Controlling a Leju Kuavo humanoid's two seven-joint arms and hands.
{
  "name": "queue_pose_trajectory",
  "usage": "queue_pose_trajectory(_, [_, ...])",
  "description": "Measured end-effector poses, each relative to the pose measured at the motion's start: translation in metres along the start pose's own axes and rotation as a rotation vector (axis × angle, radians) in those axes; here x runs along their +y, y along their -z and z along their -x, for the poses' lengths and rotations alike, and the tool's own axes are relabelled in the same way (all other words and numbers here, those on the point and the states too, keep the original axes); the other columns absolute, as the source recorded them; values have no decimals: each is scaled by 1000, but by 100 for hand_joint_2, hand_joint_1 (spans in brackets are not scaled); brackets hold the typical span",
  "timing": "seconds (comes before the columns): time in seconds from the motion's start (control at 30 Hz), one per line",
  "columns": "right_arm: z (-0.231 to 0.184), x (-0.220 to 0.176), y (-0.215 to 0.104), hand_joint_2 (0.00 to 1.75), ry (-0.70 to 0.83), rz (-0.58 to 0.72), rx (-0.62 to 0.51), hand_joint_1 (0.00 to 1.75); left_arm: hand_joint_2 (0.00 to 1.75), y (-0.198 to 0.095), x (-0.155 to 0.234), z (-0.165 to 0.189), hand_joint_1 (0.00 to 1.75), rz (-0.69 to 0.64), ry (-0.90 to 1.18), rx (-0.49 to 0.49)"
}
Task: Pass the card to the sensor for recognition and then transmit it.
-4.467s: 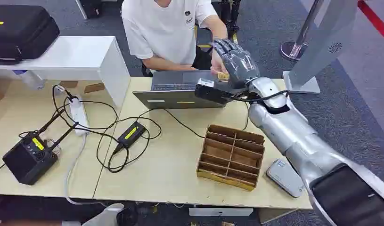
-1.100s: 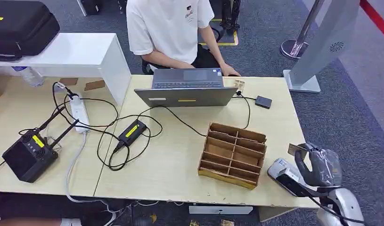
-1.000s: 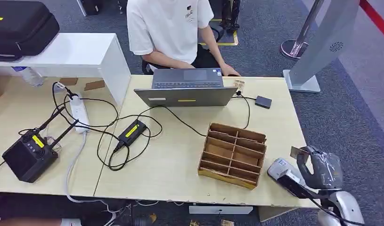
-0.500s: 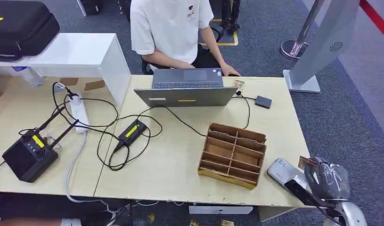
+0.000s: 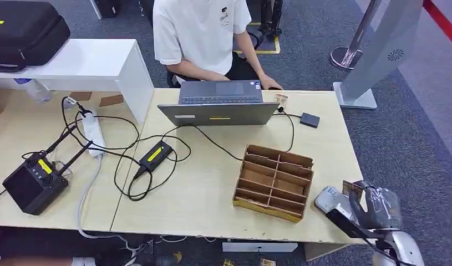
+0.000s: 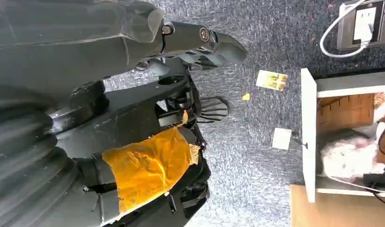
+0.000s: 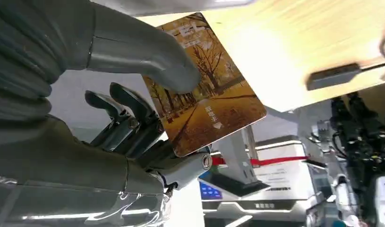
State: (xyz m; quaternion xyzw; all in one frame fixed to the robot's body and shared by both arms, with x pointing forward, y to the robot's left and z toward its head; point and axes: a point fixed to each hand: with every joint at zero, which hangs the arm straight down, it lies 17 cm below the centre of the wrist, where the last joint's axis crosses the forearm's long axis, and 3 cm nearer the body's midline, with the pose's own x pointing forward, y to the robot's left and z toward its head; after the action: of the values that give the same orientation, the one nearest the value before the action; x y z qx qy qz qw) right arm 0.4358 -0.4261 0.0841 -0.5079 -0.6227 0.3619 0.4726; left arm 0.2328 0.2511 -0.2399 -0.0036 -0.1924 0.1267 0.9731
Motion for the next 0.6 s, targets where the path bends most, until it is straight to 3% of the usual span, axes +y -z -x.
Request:
queue_pose_trajectory(0.23, [-52, -13, 45, 175, 31, 45, -90, 175, 175, 0, -6, -1, 0, 8, 31, 8])
queue_pose_trajectory(0.6, [-174, -83, 142, 175, 51, 203, -282, 175, 175, -2, -27, -10, 0, 34, 88, 16])
